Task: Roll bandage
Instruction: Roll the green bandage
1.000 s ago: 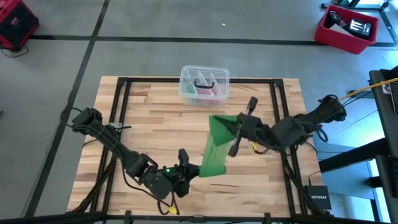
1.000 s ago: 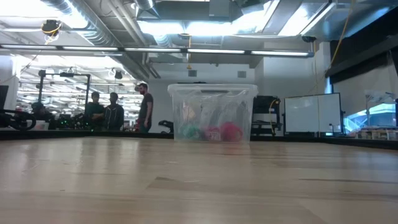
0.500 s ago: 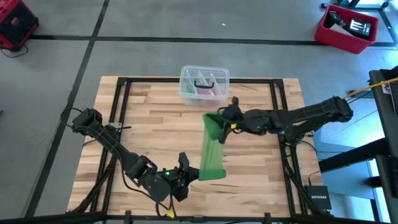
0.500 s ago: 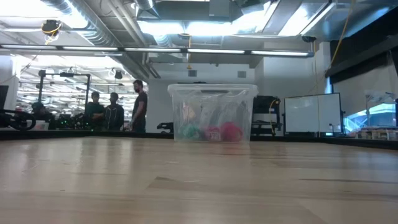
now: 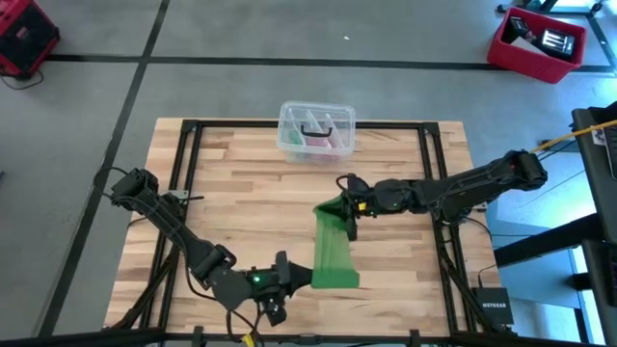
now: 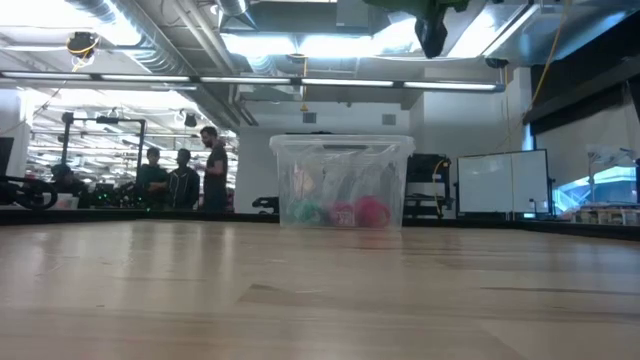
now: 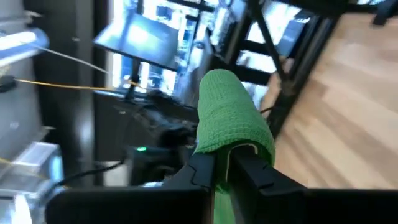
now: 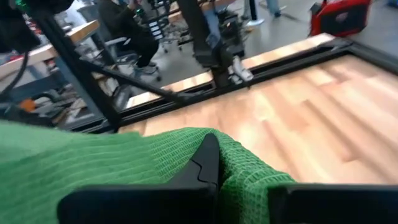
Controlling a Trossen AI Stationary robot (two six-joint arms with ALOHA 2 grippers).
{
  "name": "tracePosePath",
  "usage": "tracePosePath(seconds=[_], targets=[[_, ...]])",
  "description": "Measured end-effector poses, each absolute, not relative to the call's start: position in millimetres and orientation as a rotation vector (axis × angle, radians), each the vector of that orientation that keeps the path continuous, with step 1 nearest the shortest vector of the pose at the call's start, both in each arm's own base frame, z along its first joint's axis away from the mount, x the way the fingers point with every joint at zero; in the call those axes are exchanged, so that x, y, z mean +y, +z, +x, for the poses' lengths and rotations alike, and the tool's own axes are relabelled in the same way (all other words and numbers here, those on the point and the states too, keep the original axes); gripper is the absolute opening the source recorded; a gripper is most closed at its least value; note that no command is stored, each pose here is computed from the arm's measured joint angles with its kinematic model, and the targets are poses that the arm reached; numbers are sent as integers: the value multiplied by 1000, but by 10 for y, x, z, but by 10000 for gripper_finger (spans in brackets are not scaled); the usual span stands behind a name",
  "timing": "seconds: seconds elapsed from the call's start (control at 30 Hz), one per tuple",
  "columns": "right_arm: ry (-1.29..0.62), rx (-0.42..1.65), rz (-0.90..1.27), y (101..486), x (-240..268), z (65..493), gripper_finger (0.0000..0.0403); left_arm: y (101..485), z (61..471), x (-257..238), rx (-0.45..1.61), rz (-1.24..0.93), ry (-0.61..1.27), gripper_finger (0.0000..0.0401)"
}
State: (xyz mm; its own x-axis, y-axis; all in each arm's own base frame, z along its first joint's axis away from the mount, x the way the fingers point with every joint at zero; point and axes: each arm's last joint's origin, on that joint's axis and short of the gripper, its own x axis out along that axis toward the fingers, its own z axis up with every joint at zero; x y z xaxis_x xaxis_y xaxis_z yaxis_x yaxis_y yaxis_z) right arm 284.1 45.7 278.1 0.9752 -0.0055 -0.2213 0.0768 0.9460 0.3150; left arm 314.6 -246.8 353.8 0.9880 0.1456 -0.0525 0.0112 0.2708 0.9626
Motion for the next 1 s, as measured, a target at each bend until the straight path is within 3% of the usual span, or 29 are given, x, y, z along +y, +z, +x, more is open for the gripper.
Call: tracePosePath(seconds=[0.3, 0.5, 0.7, 1.0], targets=[[35, 349, 553, 2537, 514, 2966, 13, 3585, 3217, -2317, 241, 1352, 266, 17], [30, 386, 585, 2439, 525, 3015, 97, 3578, 3270, -2230, 274, 1327, 307, 17], [63, 342, 612, 2614, 399, 2928, 177, 3560, 3268, -2226, 288, 1310, 303, 17], [90, 216, 776, 2969, 277, 2711, 197, 3455, 3250, -2213, 344, 1249, 273, 17]])
